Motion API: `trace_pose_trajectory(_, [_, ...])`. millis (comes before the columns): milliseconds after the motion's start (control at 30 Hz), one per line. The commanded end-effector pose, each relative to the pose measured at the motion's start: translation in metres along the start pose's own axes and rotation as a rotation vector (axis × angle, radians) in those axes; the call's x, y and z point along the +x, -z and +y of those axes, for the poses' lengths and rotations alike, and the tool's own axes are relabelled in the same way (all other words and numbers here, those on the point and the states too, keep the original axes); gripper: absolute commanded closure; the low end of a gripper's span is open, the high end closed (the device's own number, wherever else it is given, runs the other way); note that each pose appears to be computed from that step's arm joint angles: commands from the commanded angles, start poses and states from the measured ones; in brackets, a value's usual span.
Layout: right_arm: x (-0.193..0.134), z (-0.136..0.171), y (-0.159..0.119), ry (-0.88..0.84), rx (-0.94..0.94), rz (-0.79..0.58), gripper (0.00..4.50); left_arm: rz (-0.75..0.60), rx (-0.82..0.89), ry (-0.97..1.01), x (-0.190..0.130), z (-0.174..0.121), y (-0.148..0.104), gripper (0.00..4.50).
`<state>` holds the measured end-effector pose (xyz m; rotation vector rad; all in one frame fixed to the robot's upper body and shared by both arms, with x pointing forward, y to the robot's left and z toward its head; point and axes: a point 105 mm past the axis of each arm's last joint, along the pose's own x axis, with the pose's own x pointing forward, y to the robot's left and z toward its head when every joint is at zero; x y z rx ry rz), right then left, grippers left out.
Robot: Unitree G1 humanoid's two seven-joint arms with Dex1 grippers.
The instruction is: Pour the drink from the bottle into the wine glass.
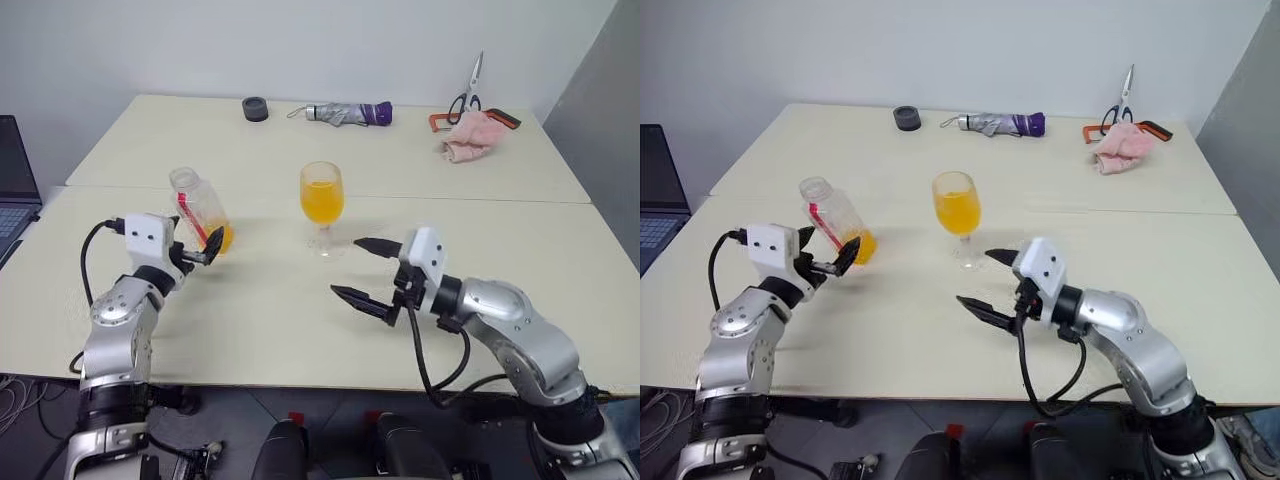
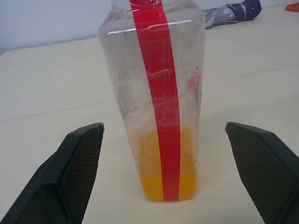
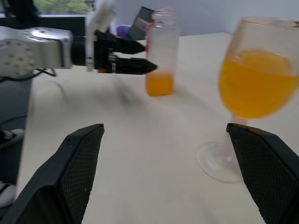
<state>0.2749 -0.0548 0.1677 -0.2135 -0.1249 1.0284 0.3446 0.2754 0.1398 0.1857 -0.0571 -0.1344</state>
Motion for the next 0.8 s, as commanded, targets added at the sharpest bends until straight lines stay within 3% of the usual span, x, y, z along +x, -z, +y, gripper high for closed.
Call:
trace_pose_trajectory(33, [-0.012,-0.012,0.0,0.126,-0.005,-0.07,0.0,-0.066,0.033,-0.049,-0.009,0.001,-0.02,0.04])
trace_pose_trajectory(200, [-0.034,-0.047,0.035,0.434,0.039,-0.072,0.0,-0.059,0.056,-0.055,-0.025,-0.013,-0.014,0.04])
trace_pose_trajectory(367, [-0.052,-0.076,0.052,0.665,0.037,-0.079,0.0,-0.069,0.044,-0.078,-0.033,-0.018,-0.01,0.04])
trace_pose_trajectory(800, [-0.054,-0.087,0.066,0.736,0.074,-0.077,0.0,-0.074,0.011,-0.079,-0.035,-0.017,-0.004,0.04])
